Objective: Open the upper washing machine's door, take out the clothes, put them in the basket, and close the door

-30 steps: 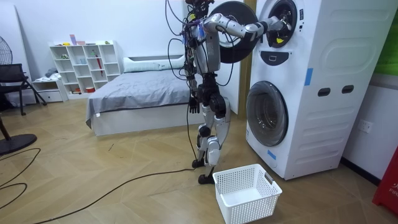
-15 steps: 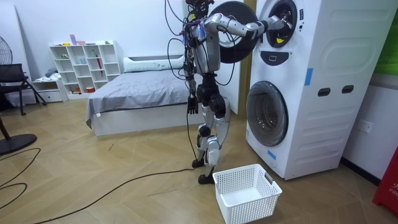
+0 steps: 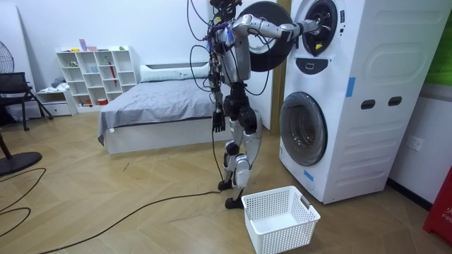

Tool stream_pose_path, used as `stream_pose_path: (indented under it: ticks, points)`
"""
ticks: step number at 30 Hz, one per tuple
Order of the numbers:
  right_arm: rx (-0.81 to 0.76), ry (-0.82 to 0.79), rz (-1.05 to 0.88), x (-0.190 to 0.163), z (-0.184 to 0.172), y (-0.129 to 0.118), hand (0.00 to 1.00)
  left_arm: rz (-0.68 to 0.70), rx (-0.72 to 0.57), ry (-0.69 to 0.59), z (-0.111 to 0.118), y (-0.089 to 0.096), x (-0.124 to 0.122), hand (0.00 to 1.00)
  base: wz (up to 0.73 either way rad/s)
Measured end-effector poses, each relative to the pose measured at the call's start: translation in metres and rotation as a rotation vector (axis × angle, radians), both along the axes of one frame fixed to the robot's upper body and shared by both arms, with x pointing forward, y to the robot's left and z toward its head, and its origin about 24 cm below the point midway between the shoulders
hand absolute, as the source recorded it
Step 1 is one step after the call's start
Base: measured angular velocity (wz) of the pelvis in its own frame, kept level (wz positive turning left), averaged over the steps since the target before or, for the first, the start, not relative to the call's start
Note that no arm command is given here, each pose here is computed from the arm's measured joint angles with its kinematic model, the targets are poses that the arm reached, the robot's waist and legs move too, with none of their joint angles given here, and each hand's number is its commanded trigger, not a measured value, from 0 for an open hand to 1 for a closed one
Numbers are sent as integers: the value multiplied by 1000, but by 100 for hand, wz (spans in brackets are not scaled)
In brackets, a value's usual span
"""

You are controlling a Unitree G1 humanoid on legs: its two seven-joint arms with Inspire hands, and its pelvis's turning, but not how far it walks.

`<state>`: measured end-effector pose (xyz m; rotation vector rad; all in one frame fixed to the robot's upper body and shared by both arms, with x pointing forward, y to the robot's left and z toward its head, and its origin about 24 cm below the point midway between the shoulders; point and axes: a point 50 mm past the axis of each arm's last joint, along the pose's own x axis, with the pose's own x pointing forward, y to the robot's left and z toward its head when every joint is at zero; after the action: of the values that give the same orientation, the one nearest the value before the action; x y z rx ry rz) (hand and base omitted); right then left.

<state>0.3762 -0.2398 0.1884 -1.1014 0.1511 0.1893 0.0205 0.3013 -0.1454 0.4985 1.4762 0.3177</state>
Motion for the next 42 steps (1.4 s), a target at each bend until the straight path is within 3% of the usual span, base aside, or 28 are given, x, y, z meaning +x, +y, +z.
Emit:
stream_pose_path:
  ticks: [5, 21, 34, 42]
  points:
    - [-96, 20, -7, 0, -3, 0, 100, -13, 3, -19, 1, 1, 9, 0, 2]
    - [-123, 85, -12, 0, -13, -4, 100, -20, -7, -8, 1, 2, 9, 0, 0]
    - [-28, -34, 127, -17, -6, 22, 100, -31, 17, -53, 2, 3, 12, 0, -9]
    - [12, -169, 236, -40, 6, 44, 100, -11, 21, -55, 0, 0, -4, 0, -10]
